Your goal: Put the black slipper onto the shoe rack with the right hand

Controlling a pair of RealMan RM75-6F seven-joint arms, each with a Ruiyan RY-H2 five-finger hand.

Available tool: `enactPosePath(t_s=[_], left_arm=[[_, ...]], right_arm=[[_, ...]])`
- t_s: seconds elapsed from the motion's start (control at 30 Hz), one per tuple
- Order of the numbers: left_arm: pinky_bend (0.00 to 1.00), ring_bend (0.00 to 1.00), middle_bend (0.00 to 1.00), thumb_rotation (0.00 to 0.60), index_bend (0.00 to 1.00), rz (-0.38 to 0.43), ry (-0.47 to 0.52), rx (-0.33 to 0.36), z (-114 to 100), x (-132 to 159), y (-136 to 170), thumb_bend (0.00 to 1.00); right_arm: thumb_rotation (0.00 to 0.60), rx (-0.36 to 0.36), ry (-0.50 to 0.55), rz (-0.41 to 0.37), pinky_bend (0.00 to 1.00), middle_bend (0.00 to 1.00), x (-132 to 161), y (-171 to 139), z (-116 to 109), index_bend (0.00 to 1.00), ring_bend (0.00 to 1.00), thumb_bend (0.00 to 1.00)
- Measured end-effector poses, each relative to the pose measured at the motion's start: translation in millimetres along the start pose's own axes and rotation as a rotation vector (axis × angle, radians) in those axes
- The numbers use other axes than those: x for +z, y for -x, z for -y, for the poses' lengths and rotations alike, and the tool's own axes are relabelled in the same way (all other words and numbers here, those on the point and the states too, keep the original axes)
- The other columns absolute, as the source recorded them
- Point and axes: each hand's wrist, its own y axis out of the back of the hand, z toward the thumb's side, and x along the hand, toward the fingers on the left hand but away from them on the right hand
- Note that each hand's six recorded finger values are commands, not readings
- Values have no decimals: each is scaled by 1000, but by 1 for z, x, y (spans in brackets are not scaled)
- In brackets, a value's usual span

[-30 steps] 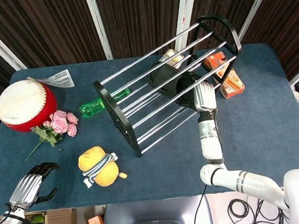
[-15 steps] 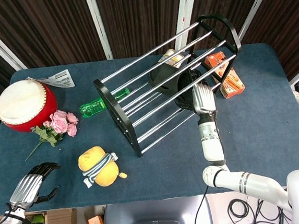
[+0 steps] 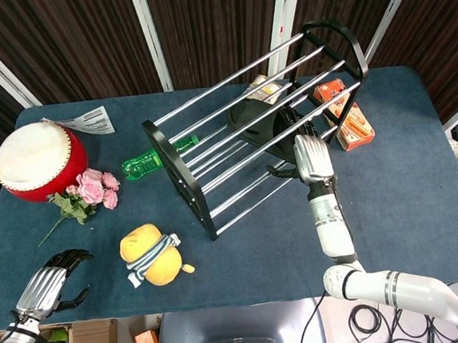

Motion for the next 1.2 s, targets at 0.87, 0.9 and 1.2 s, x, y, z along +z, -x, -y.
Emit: enactPosePath(t_s=[0.87,0.9,1.2], left_arm=[[199,143,212,600,276,-13,-9,40,-7,0,7,318],[199,143,212,600,276,-13,-9,40,-8,0,7,318],[198,143,212,600,276,-32,-34,58,-9,1,9,318]], right_arm=[[600,95,-237,-131,190,32,-53,-194,-76,106,42,20],[600,100,-227,-129,190,32,-58,-204,-78,112,42,20],[600,184,-255,66,184,31,-129,-248,-100,74,42,20]])
